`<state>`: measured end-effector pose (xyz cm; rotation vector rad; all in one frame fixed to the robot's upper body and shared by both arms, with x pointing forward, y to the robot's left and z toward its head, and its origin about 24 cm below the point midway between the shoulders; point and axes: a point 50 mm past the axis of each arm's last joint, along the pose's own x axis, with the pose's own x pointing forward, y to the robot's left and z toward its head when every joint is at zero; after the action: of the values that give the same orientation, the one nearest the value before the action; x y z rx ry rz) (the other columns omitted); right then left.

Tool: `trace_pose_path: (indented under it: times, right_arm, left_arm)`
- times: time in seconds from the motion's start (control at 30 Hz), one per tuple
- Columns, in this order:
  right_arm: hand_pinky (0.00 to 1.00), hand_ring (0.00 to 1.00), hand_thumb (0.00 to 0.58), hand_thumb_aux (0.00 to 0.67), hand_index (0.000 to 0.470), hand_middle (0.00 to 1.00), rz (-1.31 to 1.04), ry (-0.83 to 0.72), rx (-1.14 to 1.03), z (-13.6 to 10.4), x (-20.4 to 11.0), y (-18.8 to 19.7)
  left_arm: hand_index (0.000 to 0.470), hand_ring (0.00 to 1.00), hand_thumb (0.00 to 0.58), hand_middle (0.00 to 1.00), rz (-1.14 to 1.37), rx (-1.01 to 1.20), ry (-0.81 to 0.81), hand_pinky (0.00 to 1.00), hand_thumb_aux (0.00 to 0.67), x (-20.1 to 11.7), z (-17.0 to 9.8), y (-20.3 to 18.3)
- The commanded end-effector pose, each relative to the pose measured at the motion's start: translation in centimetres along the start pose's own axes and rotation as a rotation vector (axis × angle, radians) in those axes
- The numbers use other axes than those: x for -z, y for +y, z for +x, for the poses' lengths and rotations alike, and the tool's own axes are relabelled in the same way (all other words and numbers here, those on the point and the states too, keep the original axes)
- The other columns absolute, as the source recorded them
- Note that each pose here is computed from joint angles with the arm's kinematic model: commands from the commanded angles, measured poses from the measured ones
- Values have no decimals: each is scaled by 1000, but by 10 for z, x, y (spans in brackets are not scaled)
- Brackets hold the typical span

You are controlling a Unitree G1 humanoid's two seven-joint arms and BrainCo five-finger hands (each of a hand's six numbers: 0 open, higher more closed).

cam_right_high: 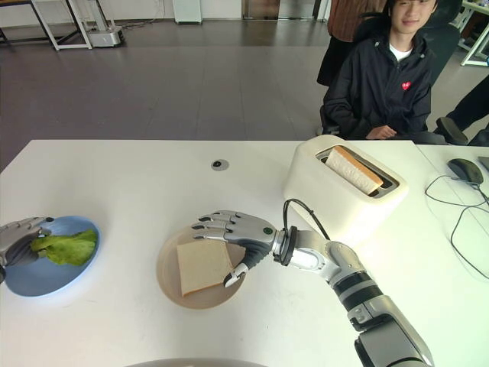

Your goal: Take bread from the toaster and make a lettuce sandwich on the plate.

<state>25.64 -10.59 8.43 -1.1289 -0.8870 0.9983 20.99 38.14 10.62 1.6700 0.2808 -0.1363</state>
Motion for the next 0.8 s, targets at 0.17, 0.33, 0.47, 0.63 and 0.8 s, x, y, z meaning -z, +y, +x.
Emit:
trace_pose_path:
  times: [0.17,0.33,0.47,0.63,0.8]
  right_arm:
    - [0,0,0,0,0,0,-15,87,72,-11,16,-17]
    - [0,0,0,0,0,0,-20,149,107,-19,26,-24]
    - [0,0,0,0,0,0,-44,232,146,-31,40,-36]
    - [0,0,0,0,0,0,-54,260,166,-37,43,-40]
    - [0,0,0,0,0,0,-44,254,162,-33,42,-36]
  left_arm:
    - [470,0,580,0,-176,-90,-280,0,670,-35,-24,38]
    - [470,0,580,0,-313,-62,-569,0,670,-84,-12,34]
    - [470,0,580,0,-372,-56,-806,0,670,-153,12,29]
    - [470,0,580,0,-361,-43,-918,0,670,-222,35,14]
    - [470,0,580,0,-327,7,-943,0,670,-239,36,-6]
